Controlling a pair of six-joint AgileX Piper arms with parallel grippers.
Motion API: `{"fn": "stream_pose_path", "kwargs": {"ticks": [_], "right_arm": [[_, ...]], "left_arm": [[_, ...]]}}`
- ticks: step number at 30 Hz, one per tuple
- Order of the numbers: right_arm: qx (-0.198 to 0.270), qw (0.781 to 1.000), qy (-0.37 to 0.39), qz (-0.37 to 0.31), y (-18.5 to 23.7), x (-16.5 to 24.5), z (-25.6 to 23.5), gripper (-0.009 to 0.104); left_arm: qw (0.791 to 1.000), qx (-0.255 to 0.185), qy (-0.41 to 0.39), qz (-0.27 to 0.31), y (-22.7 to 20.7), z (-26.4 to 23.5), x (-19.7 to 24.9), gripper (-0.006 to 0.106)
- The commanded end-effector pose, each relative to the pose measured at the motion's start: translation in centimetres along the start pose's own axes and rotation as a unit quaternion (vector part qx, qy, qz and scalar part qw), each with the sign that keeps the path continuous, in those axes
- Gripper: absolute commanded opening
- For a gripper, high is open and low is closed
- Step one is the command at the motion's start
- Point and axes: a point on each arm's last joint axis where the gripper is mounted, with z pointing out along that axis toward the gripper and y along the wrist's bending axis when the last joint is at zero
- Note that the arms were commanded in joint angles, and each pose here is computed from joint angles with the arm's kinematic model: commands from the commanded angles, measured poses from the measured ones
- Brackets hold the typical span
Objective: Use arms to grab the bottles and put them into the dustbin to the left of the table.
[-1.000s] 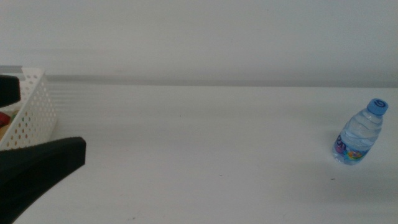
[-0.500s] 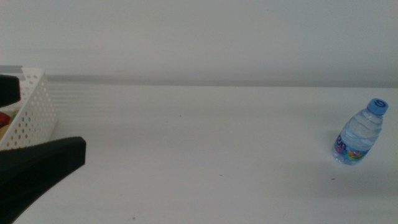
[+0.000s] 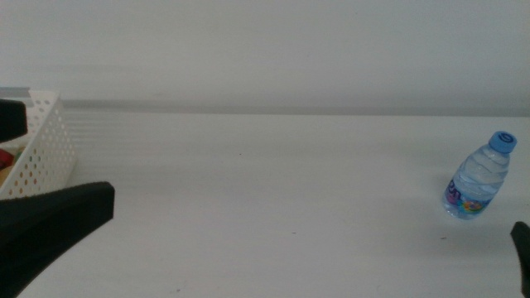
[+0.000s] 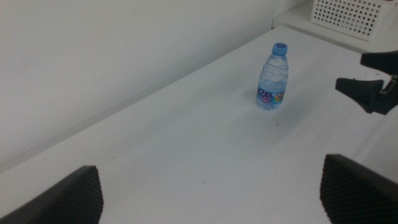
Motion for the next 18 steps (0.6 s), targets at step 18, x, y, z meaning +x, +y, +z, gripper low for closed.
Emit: {"fn": "stream_pose_path", "kwargs": {"ticks": [18], "right_arm": [[0.000,0.996,0.085,-0.008,0.1,3.2,4.3,0.093]], "left_arm": [[1.000,0.005,-0.013,-0.004,-0.1,-0.1,-0.1,0.094]]}}
